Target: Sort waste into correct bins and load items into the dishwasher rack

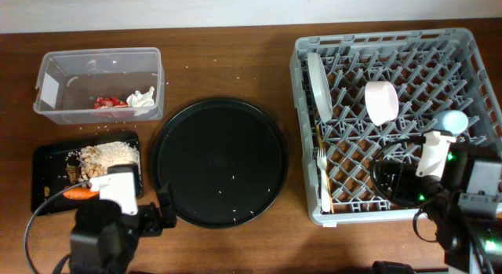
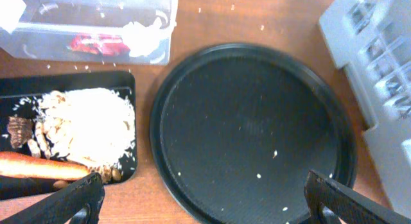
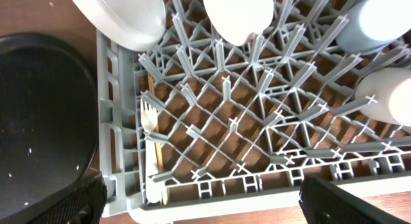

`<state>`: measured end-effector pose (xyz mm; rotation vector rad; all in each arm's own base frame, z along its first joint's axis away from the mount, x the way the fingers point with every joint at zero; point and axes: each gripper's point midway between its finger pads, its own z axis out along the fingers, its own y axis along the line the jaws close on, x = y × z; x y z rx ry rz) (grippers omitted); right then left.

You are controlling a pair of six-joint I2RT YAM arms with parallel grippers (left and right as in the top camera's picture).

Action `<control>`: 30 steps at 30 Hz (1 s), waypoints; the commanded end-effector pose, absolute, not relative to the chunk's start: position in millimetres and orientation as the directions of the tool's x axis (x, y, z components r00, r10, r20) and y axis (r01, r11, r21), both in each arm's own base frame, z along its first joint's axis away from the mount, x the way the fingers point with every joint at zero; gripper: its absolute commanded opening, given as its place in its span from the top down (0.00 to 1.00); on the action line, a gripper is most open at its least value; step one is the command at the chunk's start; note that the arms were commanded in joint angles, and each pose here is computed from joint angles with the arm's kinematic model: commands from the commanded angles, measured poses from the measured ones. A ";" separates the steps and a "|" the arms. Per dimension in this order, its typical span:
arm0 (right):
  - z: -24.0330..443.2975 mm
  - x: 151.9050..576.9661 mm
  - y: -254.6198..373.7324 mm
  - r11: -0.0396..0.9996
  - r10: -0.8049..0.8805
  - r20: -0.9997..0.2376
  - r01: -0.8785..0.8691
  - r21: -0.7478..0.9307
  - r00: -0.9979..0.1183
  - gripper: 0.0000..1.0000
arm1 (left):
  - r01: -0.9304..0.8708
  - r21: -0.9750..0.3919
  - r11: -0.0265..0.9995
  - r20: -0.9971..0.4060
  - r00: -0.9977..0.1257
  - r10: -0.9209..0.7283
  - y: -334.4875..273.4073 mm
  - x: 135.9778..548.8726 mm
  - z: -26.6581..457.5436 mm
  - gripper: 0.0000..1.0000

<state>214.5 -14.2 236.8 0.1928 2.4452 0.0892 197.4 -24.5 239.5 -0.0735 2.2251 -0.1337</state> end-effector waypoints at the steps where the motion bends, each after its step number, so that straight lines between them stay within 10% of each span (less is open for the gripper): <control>1: 234.9 213.5 -17.7 0.986 0.166 -0.626 0.132 0.100 -0.762 0.01 | -0.051 -0.126 0.991 -0.808 -0.574 -0.132 -15.3 190.6 242.4 0.01; 17: 189.4 237.2 -13.3 0.986 0.159 -0.472 0.120 0.112 -0.867 0.01 | -0.052 -0.124 0.991 -0.803 -0.582 -0.131 -15.0 189.2 240.5 0.01; 23: 213.2 211.7 9.9 0.996 0.057 -0.857 -0.032 0.086 -0.512 0.01 | -0.052 -0.124 0.991 -0.803 -0.582 -0.131 -15.0 189.2 240.4 0.01; 30: 224.0 222.8 17.7 0.993 0.042 -0.998 -0.111 0.046 -0.044 0.01 | -0.052 -0.124 0.991 -0.803 -0.582 -0.131 -15.0 189.2 240.4 0.01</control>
